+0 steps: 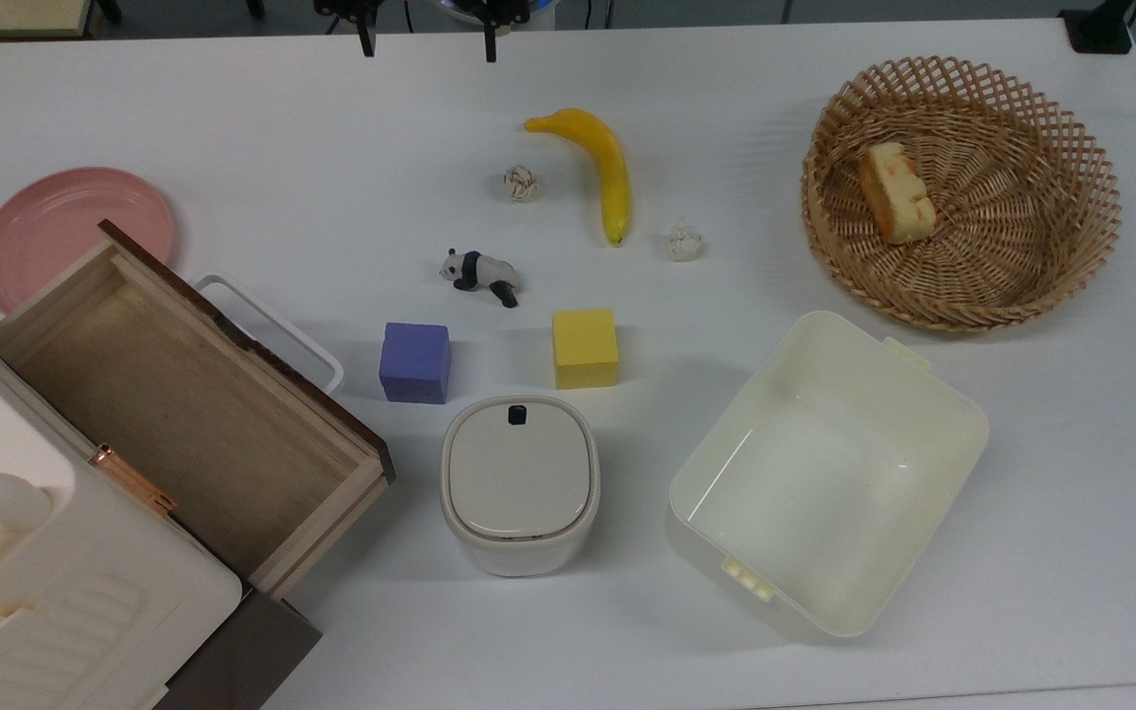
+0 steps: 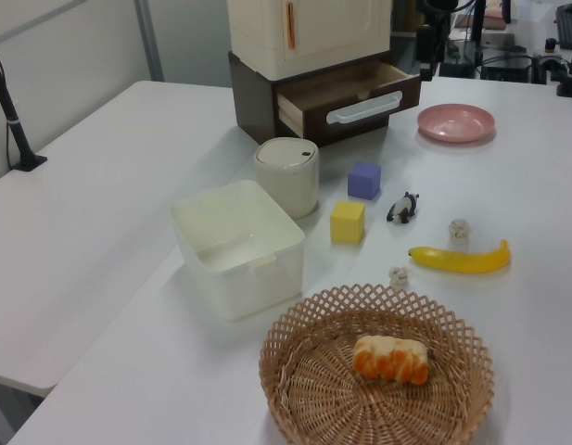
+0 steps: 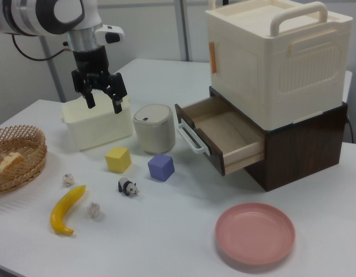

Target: Open the drawer

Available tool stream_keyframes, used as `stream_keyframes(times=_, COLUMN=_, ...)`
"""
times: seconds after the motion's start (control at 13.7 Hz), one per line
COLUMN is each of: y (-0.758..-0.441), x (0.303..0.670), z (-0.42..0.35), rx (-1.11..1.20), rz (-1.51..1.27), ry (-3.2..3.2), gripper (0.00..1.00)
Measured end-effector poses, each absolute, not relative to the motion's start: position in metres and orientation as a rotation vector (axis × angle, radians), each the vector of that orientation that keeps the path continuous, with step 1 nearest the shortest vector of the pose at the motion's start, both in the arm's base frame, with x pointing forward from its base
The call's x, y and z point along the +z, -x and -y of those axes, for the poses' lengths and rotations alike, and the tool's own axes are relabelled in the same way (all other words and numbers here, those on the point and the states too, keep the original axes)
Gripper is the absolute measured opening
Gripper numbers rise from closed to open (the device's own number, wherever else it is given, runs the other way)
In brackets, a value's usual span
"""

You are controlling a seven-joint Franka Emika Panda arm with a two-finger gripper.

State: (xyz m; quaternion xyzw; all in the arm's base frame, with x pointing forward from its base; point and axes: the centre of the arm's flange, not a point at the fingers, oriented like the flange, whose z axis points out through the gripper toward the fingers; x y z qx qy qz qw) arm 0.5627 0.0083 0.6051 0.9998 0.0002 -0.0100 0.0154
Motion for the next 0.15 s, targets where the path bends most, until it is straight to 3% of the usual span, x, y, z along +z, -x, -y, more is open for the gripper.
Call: stream_keyframes(times=0.15, y=-0.5629, x=0.6047, z=-0.0067, rx=-0.032, rz=0.004, ry=-3.111, gripper=1.00)
